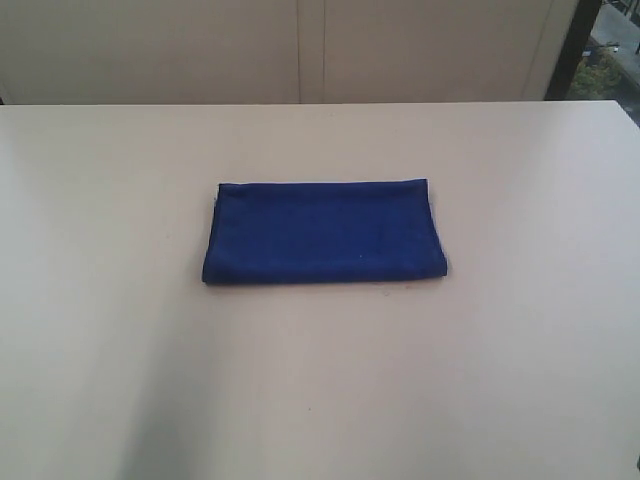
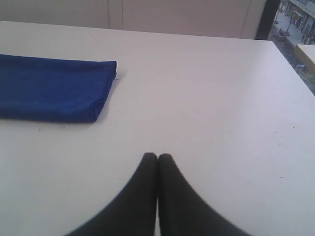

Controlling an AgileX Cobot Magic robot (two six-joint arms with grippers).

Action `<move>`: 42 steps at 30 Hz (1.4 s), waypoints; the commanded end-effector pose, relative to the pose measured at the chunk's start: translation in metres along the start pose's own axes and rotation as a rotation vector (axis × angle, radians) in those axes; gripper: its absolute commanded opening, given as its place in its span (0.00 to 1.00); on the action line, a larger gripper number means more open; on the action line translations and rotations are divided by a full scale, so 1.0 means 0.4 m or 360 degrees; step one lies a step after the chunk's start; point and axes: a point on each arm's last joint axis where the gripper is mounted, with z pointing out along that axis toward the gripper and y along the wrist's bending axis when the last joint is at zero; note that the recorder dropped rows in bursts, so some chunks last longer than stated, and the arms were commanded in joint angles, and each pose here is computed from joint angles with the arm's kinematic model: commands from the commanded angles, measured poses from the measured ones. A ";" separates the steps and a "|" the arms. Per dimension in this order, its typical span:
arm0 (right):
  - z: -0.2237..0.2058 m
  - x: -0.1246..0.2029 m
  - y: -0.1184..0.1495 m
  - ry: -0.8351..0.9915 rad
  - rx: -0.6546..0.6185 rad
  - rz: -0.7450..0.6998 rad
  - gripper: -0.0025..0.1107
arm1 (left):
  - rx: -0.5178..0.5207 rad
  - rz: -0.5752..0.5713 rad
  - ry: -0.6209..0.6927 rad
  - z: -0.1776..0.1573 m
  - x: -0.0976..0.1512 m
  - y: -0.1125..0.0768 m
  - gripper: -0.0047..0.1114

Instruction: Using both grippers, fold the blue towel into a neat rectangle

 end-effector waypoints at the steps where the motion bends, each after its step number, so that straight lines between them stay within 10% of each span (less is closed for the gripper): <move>1: 0.001 0.001 -0.001 -0.0020 0.0011 -0.0003 0.02 | 0.0010 -0.0007 0.0003 -0.002 0.005 -0.002 0.04; 20: 0.001 0.001 -0.001 -0.0020 0.0011 -0.0003 0.02 | -0.0071 0.0155 -0.0149 -0.066 0.017 -0.005 0.04; 42: 0.001 0.001 -0.001 -0.0020 0.0011 -0.0003 0.02 | -0.0310 0.0262 -0.0211 -0.022 0.394 0.006 0.04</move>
